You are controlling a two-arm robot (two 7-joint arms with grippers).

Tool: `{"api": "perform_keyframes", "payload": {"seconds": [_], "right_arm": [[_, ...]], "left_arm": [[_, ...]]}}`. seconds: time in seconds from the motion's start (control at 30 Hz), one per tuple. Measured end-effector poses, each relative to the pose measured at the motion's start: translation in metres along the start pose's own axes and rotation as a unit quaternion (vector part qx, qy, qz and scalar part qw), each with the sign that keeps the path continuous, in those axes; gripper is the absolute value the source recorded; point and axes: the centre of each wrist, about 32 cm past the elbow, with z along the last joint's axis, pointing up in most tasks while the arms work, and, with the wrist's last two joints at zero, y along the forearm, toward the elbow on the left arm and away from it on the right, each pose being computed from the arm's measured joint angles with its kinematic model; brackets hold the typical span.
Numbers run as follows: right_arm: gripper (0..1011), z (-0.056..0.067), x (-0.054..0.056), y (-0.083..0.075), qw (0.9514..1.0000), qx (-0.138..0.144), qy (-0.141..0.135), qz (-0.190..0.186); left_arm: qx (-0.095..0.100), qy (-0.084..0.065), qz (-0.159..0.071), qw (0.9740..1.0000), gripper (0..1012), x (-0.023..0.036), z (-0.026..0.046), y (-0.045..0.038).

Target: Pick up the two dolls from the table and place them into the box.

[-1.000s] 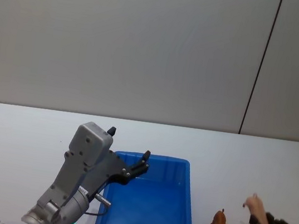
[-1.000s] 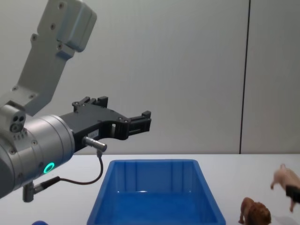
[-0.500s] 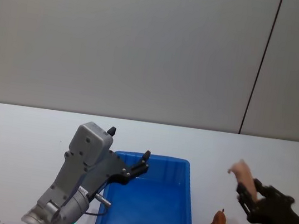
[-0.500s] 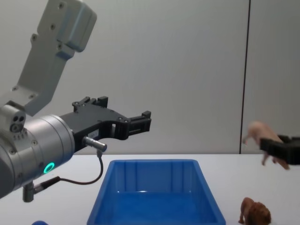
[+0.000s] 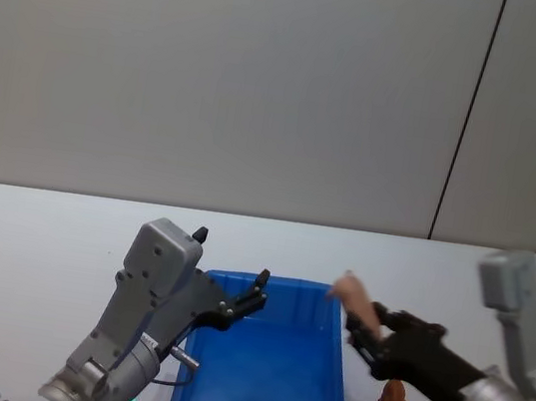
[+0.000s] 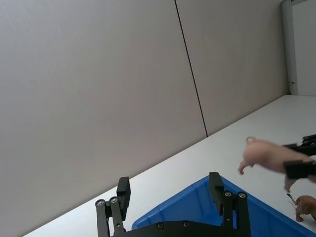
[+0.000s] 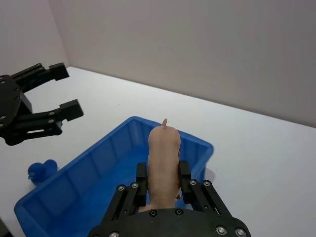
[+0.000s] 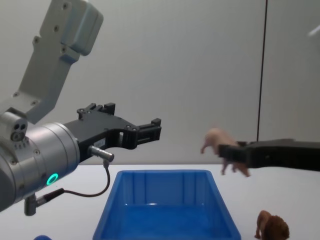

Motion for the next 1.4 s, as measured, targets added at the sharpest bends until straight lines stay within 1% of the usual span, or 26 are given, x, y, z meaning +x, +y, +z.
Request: {"api": "perform_keyframes", "payload": {"seconds": [0.03,0.07,0.1,0.13,0.2,0.23,0.27,0.33,0.37,0.43,0.47,0.5,0.53,0.6,0.63,0.7,0.73,0.77,0.93,1.03,1.27,1.33,1.37,1.4], "right_arm": [[362,0.0,-0.002,0.004,1.0,-0.003,0.0,0.004],[392,0.002,-0.004,0.008,0.9999,-0.008,0.0,0.009],[392,0.001,-0.005,0.011,0.9998,-0.013,0.001,0.012],[449,0.001,-0.006,0.014,0.9998,-0.015,0.001,0.015],[489,0.001,-0.008,0.019,0.9996,-0.02,0.0,0.02],[546,0.001,-0.01,0.023,0.9994,-0.026,-0.001,0.024],[572,0.0,-0.011,0.024,0.9993,-0.028,-0.001,0.026],[601,0.0,-0.013,0.028,0.999,-0.032,-0.002,0.03],[651,0.0,-0.014,0.031,0.9989,-0.034,-0.003,0.032],[745,0.0,-0.016,0.033,0.9987,-0.037,-0.005,0.034],[745,0.0,-0.017,0.035,0.9986,-0.038,-0.007,0.035],[808,0.0,-0.017,0.036,0.9986,-0.039,-0.009,0.035],[808,0.0,-0.017,0.036,0.9985,-0.04,-0.01,0.036],[861,0.0,-0.018,0.036,0.9985,-0.04,-0.011,0.035],[912,0.0,-0.018,0.036,0.9986,-0.039,-0.013,0.034],[943,0.0,-0.017,0.035,0.9987,-0.038,-0.015,0.031],[986,0.0,-0.017,0.034,0.9988,-0.037,-0.017,0.028],[1000,0.0,-0.016,0.032,0.9989,-0.036,-0.018,0.026],[1001,-0.001,-0.015,0.024,0.9993,-0.03,-0.021,0.011],[1001,-0.003,-0.013,0.015,0.9994,-0.026,-0.021,-0.001],[1001,-0.012,-0.011,-0.008,0.9992,-0.022,-0.014,-0.029],[1001,-0.014,-0.011,-0.013,0.999,-0.023,-0.011,-0.036],[1001,-0.014,-0.011,-0.013,0.999,-0.023,-0.011,-0.036],[1001,-0.017,-0.011,-0.017,0.9988,-0.025,-0.008,-0.041]], "left_arm": [[0.0,0.0,0.0,1.0,1001,0.0,0.0,0.0],[0.0,0.0,0.0,1.0,1001,0.0,0.0,0.0],[0.0,0.0,0.0,1.0,1001,0.0,0.0,0.0],[0.0,0.0,0.0,1.0,1001,0.0,0.0,0.0],[0.0,0.0,0.0,1.0,1001,0.0,0.0,0.0],[0.0,0.0,0.0,1.0,1001,0.0,0.0,0.0],[0.0,0.0,0.0,1.0,1001,0.0,0.0,0.0],[0.0,0.0,0.0,1.0,1001,0.0,0.0,0.0],[0.0,0.0,0.0,1.0,1001,0.0,0.0,0.0],[0.0,0.0,0.0,1.0,1001,0.0,0.0,0.0],[0.0,0.0,0.0,1.0,1001,0.0,0.0,0.0],[0.0,0.0,0.0,1.0,1001,0.0,0.0,0.0],[0.0,0.0,0.0,1.0,1001,0.0,0.0,0.0],[0.0,0.0,0.0,1.0,1001,0.0,0.0,0.0],[0.0,0.0,0.0,1.0,1001,0.0,0.0,0.0],[0.0,0.0,0.0,1.0,1001,0.0,0.0,0.0],[0.0,0.0,0.0,1.0,1001,0.0,0.0,0.0],[0.0,0.0,0.0,1.0,1001,0.0,0.0,0.0],[0.0,0.0,0.0,1.0,1001,0.0,0.0,0.0],[0.0,0.0,0.0,1.0,1001,0.0,0.0,0.0],[0.0,0.0,0.0,1.0,1001,0.0,0.0,0.0],[0.0,0.0,0.0,1.0,1001,0.0,0.0,0.0],[0.0,0.0,0.0,1.0,1001,0.0,0.0,0.0],[0.0,0.0,0.0,1.0,1001,0.0,0.0,0.0]]}}
